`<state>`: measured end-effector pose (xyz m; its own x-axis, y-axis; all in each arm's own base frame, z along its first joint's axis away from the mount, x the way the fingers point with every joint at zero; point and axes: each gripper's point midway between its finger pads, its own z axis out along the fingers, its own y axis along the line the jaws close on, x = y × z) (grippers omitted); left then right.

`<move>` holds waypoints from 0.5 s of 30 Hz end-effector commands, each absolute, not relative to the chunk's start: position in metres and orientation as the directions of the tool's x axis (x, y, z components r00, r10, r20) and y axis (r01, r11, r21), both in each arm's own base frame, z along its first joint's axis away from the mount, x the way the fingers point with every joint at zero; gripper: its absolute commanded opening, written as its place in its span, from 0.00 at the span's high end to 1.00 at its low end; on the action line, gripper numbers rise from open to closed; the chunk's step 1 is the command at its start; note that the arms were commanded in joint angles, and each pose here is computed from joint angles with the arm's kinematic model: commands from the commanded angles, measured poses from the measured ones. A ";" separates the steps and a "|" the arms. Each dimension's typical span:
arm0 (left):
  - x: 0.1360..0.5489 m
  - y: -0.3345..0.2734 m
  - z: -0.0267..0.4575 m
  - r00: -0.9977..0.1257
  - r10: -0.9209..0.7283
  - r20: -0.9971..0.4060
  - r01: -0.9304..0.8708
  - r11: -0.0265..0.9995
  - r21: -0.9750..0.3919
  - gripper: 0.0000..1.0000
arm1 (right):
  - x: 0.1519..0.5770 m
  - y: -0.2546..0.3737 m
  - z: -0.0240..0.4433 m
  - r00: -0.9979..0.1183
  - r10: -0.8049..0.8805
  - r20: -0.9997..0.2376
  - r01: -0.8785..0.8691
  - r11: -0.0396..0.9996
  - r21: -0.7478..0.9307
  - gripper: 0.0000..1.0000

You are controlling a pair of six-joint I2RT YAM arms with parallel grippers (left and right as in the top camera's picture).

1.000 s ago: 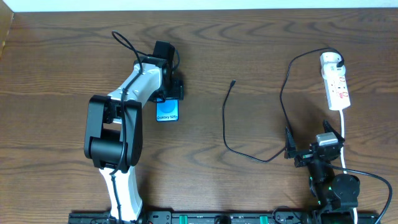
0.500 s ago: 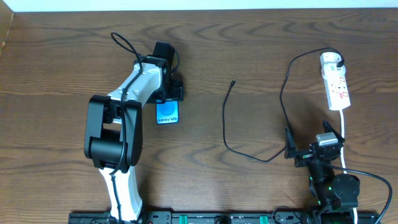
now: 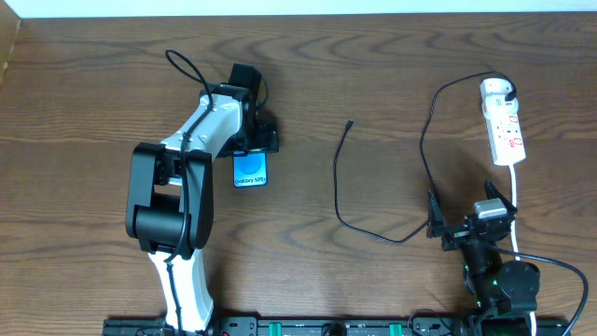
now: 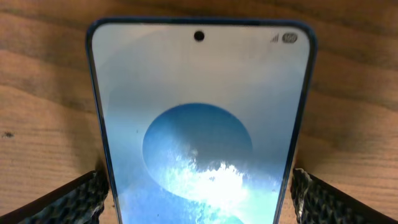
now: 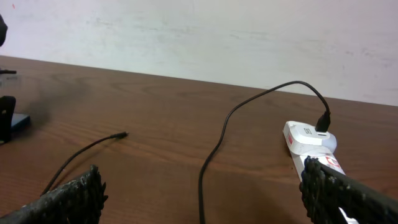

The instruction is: Plug charger to phone and switch on socket

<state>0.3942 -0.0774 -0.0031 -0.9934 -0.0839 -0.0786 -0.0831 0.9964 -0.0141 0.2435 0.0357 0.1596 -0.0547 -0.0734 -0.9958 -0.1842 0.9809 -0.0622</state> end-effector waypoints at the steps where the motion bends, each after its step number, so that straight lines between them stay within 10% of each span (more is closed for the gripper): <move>1: 0.378 -0.069 -0.023 -0.994 -0.105 -0.005 -0.105 0.994 0.037 0.04 | 0.244 0.034 0.159 -0.054 -0.079 -0.995 -0.176 0.982 -0.068 0.01; 15: 0.378 -0.069 -0.023 -0.994 -0.107 -0.007 -0.108 0.993 0.037 0.23 | 0.244 0.034 0.159 -0.054 -0.079 -0.995 -0.176 0.982 -0.068 0.01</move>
